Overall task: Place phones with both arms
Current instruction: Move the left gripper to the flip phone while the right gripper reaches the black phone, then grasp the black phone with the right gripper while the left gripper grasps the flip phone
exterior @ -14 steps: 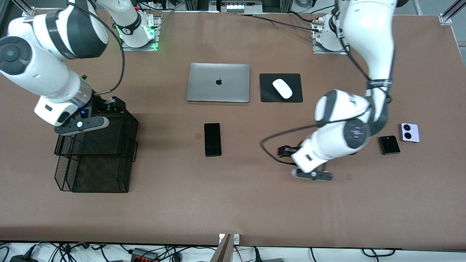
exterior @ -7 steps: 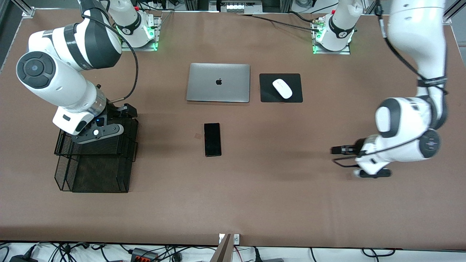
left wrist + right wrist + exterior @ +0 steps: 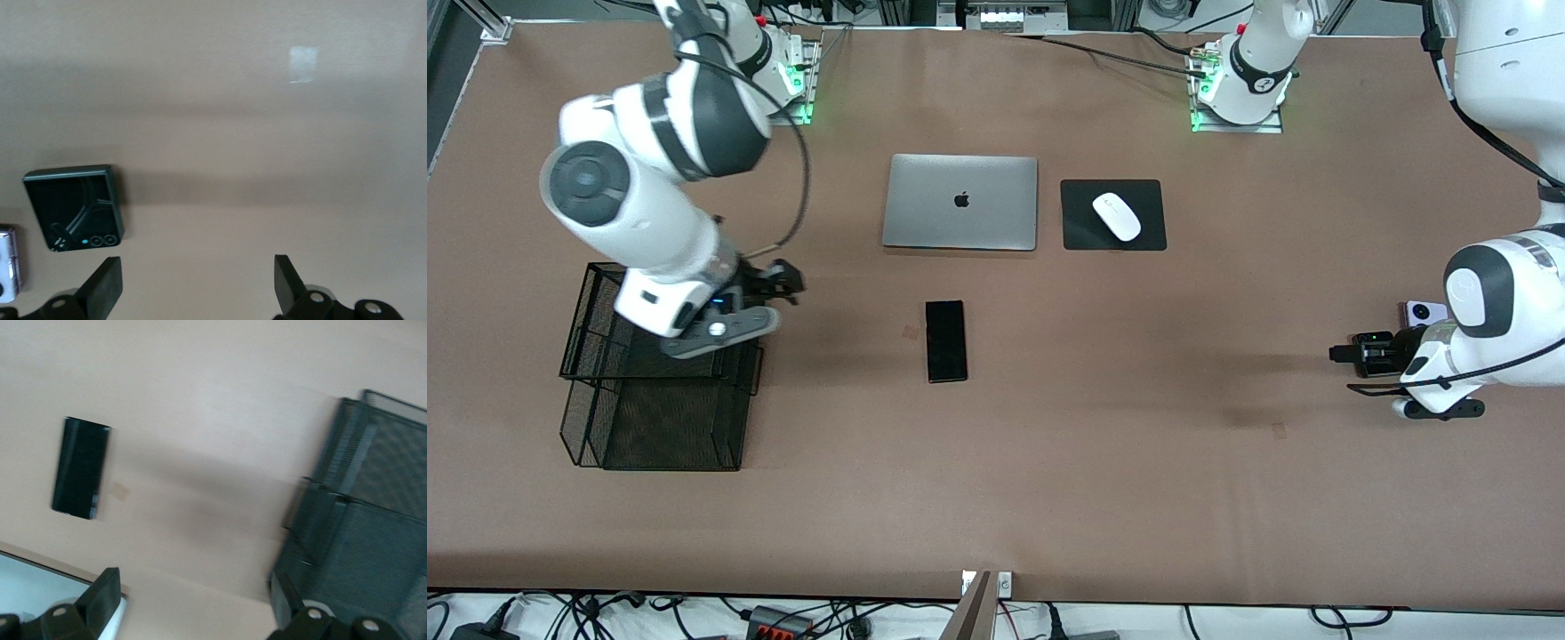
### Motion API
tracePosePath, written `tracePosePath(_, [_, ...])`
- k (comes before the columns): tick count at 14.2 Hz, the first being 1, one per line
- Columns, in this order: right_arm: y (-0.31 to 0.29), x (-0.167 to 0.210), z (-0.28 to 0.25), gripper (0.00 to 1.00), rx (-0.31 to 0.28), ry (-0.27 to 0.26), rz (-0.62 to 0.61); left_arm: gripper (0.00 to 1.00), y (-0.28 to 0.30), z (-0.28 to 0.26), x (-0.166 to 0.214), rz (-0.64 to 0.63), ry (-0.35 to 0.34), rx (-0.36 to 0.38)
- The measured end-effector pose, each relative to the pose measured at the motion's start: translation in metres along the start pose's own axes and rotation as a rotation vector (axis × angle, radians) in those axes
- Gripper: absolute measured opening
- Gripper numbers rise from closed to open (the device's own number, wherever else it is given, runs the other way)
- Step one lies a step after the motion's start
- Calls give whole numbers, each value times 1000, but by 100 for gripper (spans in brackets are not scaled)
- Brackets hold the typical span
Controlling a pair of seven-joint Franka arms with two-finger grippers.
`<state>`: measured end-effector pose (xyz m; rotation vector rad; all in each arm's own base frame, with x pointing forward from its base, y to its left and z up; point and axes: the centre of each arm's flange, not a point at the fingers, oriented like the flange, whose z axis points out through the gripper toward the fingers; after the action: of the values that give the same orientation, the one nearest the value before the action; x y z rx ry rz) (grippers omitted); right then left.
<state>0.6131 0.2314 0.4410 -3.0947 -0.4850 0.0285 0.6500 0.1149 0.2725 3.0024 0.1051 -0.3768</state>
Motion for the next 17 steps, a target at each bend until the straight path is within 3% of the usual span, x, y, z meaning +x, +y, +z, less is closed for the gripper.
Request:
tracePosePath(7, [-88,29,86,100,7,52,89,100,-60,56,13,24,12,59])
tracePosePath(11, [-110,36,139,100,7,56,129,100,-86,70,12,40,19,35])
tracePosePath(17, [-164,34,188,100,25,105,163,100,-92,76,11,41,15,34])
